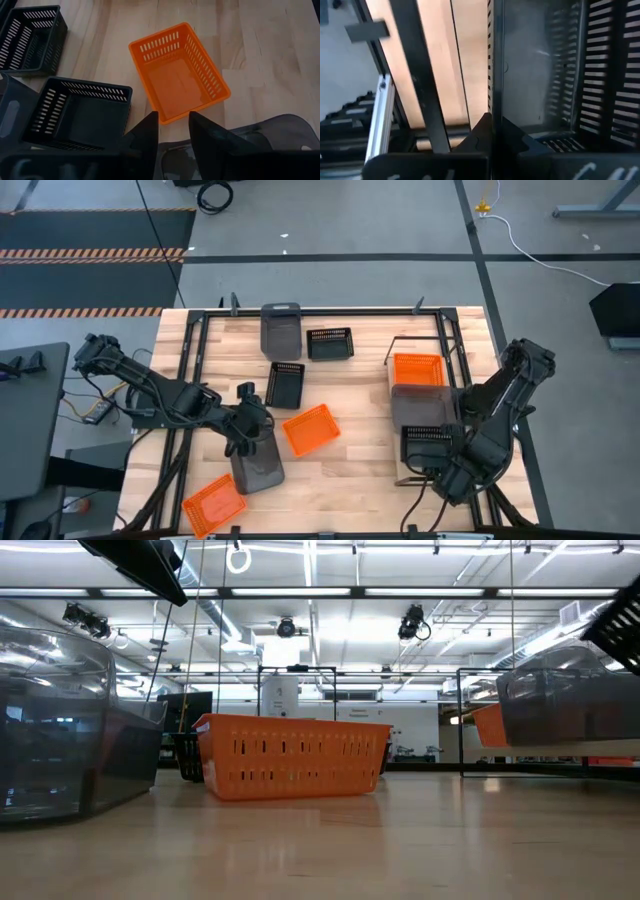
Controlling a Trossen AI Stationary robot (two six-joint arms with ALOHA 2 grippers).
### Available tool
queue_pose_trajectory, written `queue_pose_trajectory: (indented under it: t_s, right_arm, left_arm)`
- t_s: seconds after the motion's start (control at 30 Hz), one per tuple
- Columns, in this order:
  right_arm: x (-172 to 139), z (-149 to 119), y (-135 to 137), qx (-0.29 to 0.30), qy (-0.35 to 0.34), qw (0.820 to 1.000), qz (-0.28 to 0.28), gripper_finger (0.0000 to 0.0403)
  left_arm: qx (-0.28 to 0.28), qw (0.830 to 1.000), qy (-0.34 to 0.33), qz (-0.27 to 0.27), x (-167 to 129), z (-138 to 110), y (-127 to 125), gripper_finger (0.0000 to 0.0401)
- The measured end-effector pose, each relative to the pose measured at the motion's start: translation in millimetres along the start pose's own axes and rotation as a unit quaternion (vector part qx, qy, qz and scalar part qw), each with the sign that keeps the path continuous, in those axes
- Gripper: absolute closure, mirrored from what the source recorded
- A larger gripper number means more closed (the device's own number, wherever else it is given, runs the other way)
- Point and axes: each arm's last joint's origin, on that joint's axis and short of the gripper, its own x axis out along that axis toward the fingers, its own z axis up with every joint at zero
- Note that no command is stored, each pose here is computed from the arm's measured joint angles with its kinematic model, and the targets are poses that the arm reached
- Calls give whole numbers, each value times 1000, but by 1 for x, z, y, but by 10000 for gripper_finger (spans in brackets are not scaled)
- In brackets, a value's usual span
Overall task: Stack baskets on shelf by color
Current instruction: Put bottom black bin on the shelf
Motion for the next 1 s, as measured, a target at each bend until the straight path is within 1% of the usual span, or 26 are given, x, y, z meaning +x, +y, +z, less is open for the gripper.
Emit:
queue_pose_trajectory:
  t_s: [0.13, 0.27, 0.37, 0.5, 0.83, 1.0]
  right_arm:
    - [7, -2, -1, 11, 20, 1000, -4, 391]
    - [9, -1, -2, 12, 7, 1000, -14, 389]
    - [9, 0, -2, 15, -3, 1000, -16, 379]
    - [9, 0, -1, 29, -4, 999, -15, 358]
    - [9, 0, -2, 52, -13, 998, -21, 281]
    - [9, 0, -2, 52, -12, 998, -20, 265]
  left_arm:
    - [0, 1000, 0, 0, 0, 0, 0, 284]
    - [0, 1000, 0, 0, 0, 0, 0, 284]
    - [0, 1000, -1, 0, 0, 0, 0, 284]
    - [0, 1000, -1, 0, 0, 0, 0, 284]
    - [0, 1000, -1, 0, 0, 0, 0, 284]
    - [0, 1000, -1, 0, 0, 0, 0, 284]
